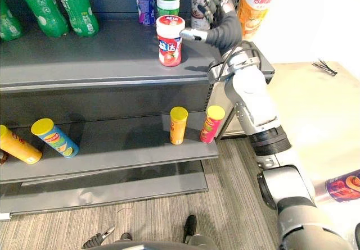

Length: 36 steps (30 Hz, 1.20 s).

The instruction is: Put the gum and the chips on the shelf.

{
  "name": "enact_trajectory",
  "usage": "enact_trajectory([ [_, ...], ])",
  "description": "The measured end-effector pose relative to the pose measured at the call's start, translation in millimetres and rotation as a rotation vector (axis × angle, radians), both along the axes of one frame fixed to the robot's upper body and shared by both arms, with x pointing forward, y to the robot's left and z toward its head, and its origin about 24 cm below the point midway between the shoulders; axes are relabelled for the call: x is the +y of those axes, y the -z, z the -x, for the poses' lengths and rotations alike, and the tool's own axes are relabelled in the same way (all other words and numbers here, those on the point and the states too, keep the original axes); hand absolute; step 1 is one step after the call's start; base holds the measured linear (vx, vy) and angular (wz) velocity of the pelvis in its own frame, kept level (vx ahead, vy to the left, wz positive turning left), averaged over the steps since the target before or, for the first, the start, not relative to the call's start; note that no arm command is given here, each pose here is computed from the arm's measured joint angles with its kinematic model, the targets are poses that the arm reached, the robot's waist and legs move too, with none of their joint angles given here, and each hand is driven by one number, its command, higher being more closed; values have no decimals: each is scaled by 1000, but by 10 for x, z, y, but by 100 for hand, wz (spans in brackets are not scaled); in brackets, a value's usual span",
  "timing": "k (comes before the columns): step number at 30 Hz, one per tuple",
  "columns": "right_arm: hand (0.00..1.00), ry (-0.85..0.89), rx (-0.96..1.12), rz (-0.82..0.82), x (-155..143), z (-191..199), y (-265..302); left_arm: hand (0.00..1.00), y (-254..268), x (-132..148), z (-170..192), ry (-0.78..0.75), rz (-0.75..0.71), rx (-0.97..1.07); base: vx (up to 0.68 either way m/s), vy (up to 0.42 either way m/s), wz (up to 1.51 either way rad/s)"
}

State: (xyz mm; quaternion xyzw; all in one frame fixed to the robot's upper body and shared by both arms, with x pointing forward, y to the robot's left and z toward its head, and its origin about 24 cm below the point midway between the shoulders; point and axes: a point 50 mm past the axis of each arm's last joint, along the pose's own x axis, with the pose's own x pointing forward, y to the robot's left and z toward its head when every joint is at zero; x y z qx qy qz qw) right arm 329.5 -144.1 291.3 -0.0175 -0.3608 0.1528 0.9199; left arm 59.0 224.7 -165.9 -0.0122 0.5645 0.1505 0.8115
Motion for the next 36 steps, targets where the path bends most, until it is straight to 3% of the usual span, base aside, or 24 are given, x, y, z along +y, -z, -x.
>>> enact_trajectory([
  [4,0,-9,-70,-30,-32,95,-125,0,0,5,6,-21,-1,-2,9,4,0],
  [11,0,67,-256,-214,-401,378,-390,0,7,-7,31,-41,-1,2,34,15,-4],
  [23,0,377,-323,-488,-1164,1147,318,0,18,-2,143,-85,-19,25,9,7,-2],
  [28,0,541,-72,-461,-1148,1292,1015,0,17,0,155,-67,-37,26,0,0,0],
  [36,0,391,790,-377,-708,1566,2690,0,21,-28,169,-44,-37,25,3,4,0],
])
